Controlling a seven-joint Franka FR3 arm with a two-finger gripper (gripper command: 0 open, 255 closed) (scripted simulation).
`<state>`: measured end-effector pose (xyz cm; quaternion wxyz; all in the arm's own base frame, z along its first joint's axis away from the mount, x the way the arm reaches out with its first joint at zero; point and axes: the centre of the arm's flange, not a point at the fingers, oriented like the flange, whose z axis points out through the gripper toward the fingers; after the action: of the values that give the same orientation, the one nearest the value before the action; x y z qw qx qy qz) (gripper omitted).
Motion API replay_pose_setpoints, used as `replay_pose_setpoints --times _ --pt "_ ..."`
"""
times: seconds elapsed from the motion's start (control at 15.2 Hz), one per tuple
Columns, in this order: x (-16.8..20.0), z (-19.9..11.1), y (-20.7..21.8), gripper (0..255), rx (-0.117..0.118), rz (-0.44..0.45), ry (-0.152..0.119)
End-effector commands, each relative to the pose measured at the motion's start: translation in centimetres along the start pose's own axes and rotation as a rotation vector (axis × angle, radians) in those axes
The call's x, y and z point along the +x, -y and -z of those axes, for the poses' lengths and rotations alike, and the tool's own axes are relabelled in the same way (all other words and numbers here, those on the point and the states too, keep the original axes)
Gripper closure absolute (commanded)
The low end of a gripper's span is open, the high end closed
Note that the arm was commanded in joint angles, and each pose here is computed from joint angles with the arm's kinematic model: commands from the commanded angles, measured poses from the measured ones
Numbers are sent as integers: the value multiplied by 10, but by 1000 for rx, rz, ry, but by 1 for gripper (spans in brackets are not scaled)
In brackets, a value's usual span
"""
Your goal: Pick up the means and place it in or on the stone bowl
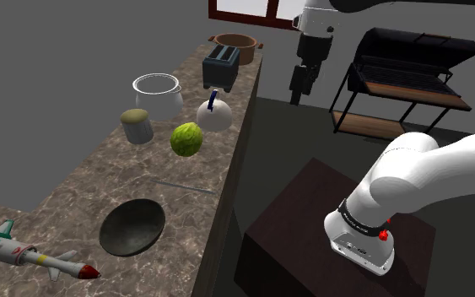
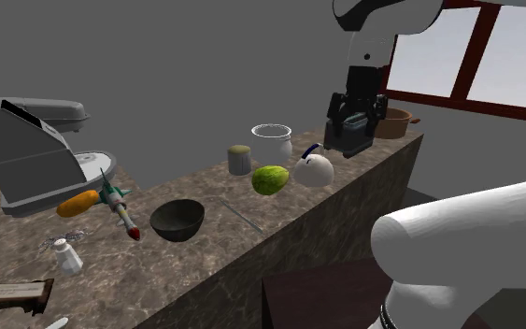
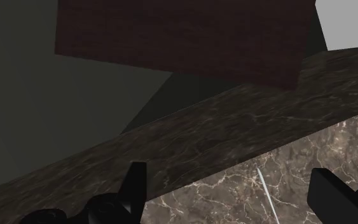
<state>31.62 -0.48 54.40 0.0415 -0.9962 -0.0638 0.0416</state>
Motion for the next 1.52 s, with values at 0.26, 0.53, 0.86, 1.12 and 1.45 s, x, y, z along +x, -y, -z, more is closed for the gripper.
replay_pose_setpoints --times 0.26,0.53,0.86,1.12,1.45 --pt "34 -36 19 0 -12 44 -1" --pt "67 -72 40 0 -24 89 -1" --pt "108 -118 67 0 -39 144 -2" --pt "139 -155 90 0 -51 189 -3" --pt "177 -201 120 0 -66 244 -4"
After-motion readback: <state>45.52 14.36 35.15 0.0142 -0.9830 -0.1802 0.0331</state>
